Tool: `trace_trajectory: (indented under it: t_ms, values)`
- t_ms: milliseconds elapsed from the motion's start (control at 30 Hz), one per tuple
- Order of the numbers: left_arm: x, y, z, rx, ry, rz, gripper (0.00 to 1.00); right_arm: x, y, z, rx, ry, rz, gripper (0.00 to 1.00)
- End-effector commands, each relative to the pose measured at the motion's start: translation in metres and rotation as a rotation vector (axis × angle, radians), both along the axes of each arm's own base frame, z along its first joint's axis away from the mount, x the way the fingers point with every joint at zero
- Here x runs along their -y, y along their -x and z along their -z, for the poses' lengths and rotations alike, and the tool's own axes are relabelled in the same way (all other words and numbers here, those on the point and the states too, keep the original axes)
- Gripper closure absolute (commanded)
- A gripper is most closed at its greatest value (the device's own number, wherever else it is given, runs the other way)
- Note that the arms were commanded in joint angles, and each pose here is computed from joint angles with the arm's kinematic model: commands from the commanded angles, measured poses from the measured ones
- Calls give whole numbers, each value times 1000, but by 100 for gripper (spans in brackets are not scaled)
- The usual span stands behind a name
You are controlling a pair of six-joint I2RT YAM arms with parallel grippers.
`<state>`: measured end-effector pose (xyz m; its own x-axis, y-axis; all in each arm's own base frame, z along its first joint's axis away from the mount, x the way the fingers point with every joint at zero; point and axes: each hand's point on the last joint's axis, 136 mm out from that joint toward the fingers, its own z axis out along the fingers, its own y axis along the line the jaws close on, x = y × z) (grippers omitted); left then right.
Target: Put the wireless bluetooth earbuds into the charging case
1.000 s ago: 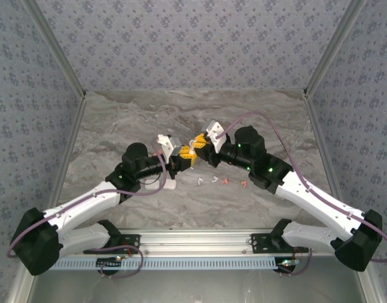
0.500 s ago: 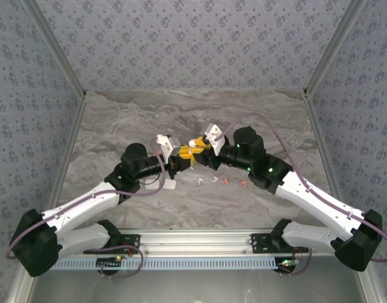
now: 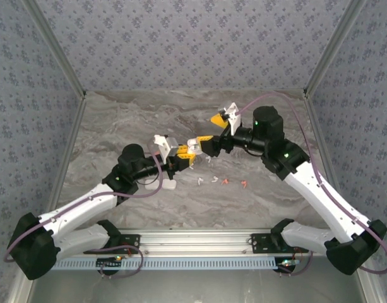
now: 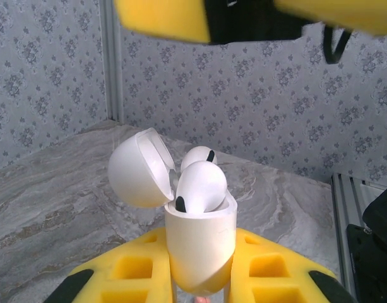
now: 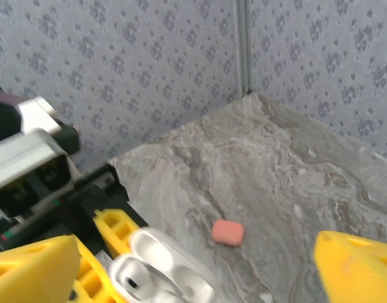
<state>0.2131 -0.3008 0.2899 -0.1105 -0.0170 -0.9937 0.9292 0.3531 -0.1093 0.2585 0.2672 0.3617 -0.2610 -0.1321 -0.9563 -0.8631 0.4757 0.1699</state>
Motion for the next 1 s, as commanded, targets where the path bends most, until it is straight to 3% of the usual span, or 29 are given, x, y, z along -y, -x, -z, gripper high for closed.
trace_trajectory:
  t_ms: [0,433,967]
  values:
    - [0,13,-19,63,53,44,100,-8,13,16,-209,-15,-117,0]
    - [-1,9,-16,55,42,23,100,-32,39,17,-282,-37,-324,0]
    - [-2,1,-12,51,27,-19,100,-20,65,29,-294,38,-346,0]
